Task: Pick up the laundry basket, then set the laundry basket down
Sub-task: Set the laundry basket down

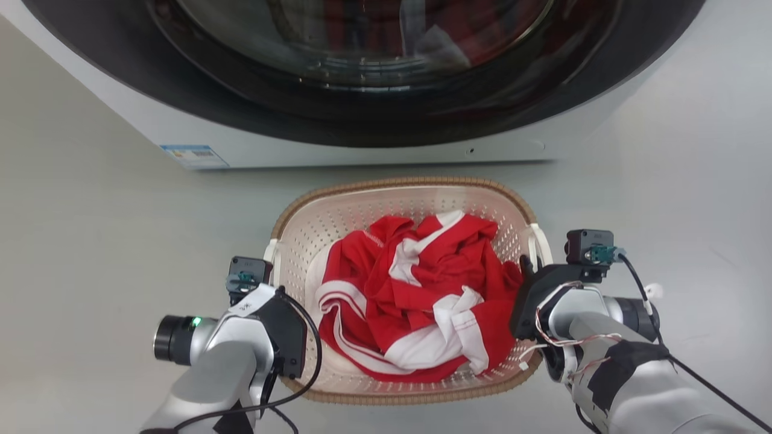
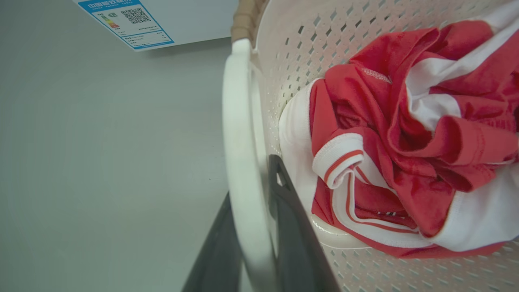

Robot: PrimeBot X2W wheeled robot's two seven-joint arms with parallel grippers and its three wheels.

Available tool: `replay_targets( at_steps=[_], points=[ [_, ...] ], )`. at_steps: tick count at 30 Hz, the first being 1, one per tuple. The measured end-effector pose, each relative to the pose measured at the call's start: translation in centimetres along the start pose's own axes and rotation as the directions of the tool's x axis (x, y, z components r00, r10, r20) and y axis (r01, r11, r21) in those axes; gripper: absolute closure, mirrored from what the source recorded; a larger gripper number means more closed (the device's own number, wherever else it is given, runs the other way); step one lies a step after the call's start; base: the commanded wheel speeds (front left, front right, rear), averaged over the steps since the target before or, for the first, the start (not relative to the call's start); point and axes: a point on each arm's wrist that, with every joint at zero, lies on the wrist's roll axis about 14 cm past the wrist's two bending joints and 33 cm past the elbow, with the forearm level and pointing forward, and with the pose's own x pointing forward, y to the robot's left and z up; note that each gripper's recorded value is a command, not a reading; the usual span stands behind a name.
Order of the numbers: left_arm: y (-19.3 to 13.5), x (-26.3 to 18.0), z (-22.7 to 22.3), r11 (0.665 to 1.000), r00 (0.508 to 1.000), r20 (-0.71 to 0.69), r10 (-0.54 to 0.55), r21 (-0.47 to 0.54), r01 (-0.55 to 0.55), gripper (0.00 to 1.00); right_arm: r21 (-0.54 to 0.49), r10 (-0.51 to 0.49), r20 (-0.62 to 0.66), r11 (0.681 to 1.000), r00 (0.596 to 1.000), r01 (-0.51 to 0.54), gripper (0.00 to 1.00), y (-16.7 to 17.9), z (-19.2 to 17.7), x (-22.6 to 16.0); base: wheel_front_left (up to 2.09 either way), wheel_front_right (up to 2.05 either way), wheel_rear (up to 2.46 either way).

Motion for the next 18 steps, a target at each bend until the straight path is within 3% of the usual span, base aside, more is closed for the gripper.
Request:
replay_targets(
  at_steps=[18],
  points=[
    [1.2,6.8,0.7,1.0,1.0,-0.027,0.0,0.003,0.0,1.0,-0.017,-0.021,-0.045,1.0,0.999,0.02,1.0,-2.0,-0.9,7.9,0.0,0.0,0.0]
  ],
)
